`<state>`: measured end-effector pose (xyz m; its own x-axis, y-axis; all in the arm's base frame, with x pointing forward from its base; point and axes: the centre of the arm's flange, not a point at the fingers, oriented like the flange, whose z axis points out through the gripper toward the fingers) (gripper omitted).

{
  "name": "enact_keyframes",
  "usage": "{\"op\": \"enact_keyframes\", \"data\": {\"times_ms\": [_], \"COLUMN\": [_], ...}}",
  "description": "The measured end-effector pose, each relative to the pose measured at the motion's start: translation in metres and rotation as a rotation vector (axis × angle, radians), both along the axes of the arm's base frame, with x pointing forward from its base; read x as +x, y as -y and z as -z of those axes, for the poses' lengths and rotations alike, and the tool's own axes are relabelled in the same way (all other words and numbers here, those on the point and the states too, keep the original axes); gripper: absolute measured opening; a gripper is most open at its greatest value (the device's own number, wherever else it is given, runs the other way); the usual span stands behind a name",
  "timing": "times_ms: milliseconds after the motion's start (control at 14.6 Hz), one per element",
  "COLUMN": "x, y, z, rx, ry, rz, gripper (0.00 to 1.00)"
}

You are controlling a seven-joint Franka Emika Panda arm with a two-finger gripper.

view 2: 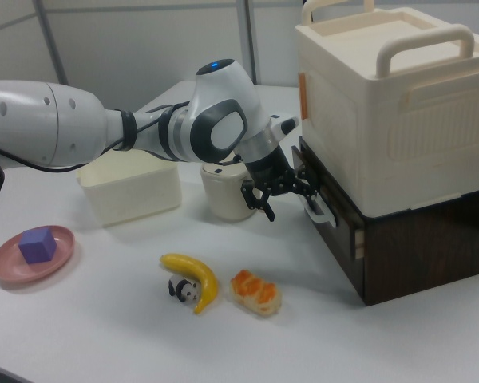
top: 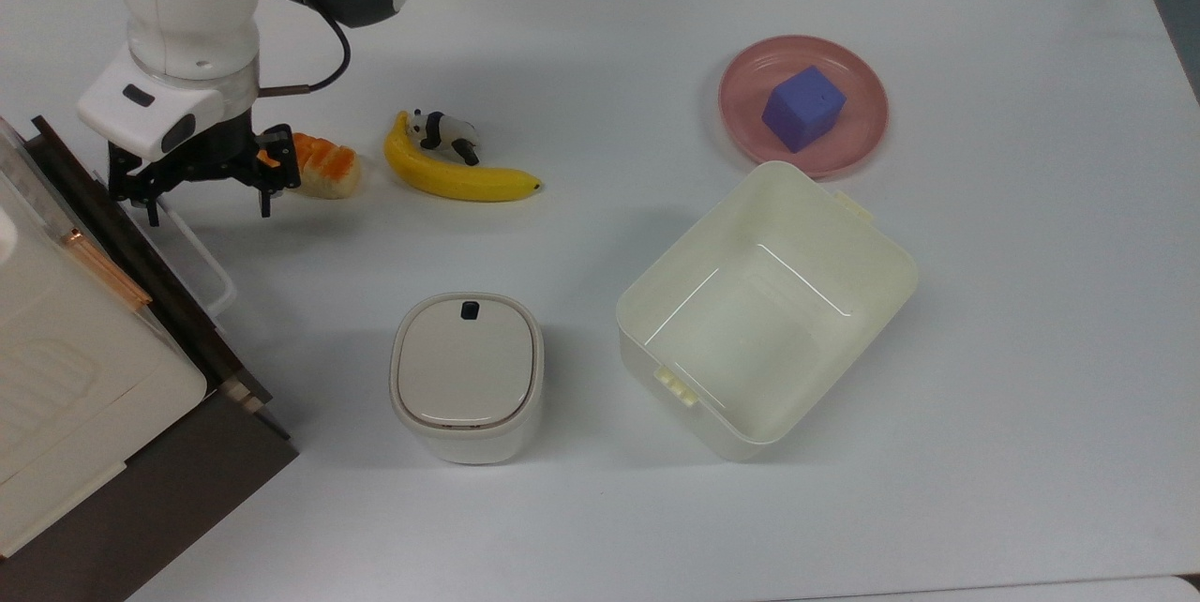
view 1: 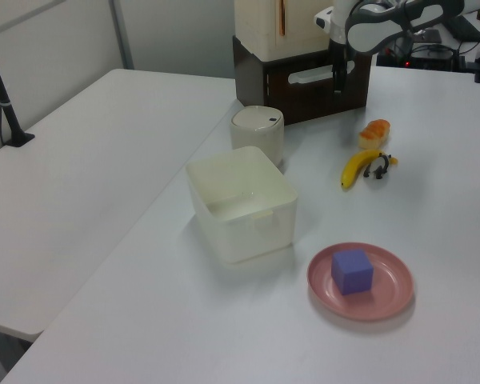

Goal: Slide the drawer open
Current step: 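Pull the drawer outward by its handle with the gripper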

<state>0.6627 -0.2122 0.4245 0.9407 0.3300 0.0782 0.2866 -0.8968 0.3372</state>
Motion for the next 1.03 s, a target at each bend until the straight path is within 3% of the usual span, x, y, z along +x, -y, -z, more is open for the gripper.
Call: {"op": "enact_keyframes", "data": {"times_ms": [755, 1030], "x": [-0.009, -0.01], "y": [-0.043, -0.047], "z": [-0.005, -0.005], "rx": [0.054, 0.056], "ry": [-0.149, -0.162], "rz": [0.011, 0.006], "gripper": [1.0, 1.0]}}
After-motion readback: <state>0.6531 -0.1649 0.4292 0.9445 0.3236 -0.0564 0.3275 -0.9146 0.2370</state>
